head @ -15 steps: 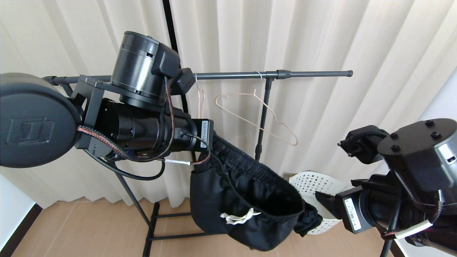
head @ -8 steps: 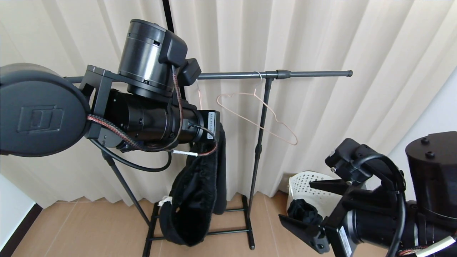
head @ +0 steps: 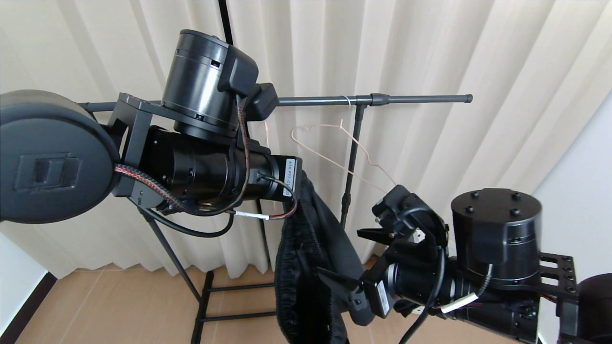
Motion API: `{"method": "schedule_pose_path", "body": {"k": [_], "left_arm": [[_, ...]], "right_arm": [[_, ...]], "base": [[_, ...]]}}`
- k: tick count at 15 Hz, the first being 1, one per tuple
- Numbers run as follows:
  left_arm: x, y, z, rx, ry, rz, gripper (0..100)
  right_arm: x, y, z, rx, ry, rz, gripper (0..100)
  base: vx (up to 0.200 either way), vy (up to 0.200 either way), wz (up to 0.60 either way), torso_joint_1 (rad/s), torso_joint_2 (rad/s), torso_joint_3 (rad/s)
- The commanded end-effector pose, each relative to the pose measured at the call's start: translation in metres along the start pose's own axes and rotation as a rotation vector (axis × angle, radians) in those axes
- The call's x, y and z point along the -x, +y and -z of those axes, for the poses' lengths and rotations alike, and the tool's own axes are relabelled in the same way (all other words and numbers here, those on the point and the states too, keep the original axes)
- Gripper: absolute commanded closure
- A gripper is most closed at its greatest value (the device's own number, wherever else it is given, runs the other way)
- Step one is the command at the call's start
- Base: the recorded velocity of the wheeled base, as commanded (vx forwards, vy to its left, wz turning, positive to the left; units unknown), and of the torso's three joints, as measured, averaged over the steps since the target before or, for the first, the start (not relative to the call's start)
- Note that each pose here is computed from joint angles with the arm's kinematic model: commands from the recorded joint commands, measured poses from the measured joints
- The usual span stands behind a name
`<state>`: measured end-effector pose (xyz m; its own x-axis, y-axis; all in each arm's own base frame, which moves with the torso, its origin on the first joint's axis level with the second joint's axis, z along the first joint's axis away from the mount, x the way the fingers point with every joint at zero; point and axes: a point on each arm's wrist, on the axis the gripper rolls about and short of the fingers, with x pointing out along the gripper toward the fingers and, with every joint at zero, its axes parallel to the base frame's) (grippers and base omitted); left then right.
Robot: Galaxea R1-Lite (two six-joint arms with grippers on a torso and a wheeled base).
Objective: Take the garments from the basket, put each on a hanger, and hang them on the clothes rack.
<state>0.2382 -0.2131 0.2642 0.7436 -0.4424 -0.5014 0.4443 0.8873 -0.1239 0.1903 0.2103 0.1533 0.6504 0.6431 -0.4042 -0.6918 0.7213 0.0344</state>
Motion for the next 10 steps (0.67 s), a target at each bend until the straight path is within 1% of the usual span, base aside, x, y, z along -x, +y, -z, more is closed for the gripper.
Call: {"method": "schedule_pose_path", "body": {"k": [1,3,4,5,6,7,10], "left_arm": [[0.001,-0.003,0.0,-0.01,0.0,0.008,100],[0.001,-0.003,0.0,-0.017,0.0,0.011,100],[0.001,-0.005,0.0,-0.019,-0.001,0.018,100],[0.001,-0.006,0.001,-0.02,-0.001,0.019,100],[0.001,-0.006,0.001,-0.02,-0.001,0.019,100],[0.002,-0.006,0.0,-0.02,-0.002,0.021,100],[0.003,-0.005,0.002,-0.019,0.002,0.019,100]], "right_arm": [[-0.021,-0.008,0.019,-0.006,0.087,0.033,0],[-0.028,-0.02,0.028,-0.02,0.118,0.07,0],[-0.039,-0.027,0.039,-0.029,0.145,0.092,0],[-0.043,-0.029,0.044,-0.031,0.152,0.096,0],[-0.053,-0.03,0.054,-0.03,0.166,0.099,0],[-0.06,-0.03,0.06,-0.03,0.167,0.099,0],[-0.068,-0.031,0.071,-0.03,0.181,0.1,0]], "base": [[0.0,0.0,0.0,0.0,0.0,0.0],[0.0,0.0,0.0,0.0,0.0,0.0],[0.0,0.0,0.0,0.0,0.0,0.0],[0.0,0.0,0.0,0.0,0.0,0.0],[0.0,0.0,0.0,0.0,0.0,0.0],[0.0,0.0,0.0,0.0,0.0,0.0],[0.0,0.0,0.0,0.0,0.0,0.0]]}}
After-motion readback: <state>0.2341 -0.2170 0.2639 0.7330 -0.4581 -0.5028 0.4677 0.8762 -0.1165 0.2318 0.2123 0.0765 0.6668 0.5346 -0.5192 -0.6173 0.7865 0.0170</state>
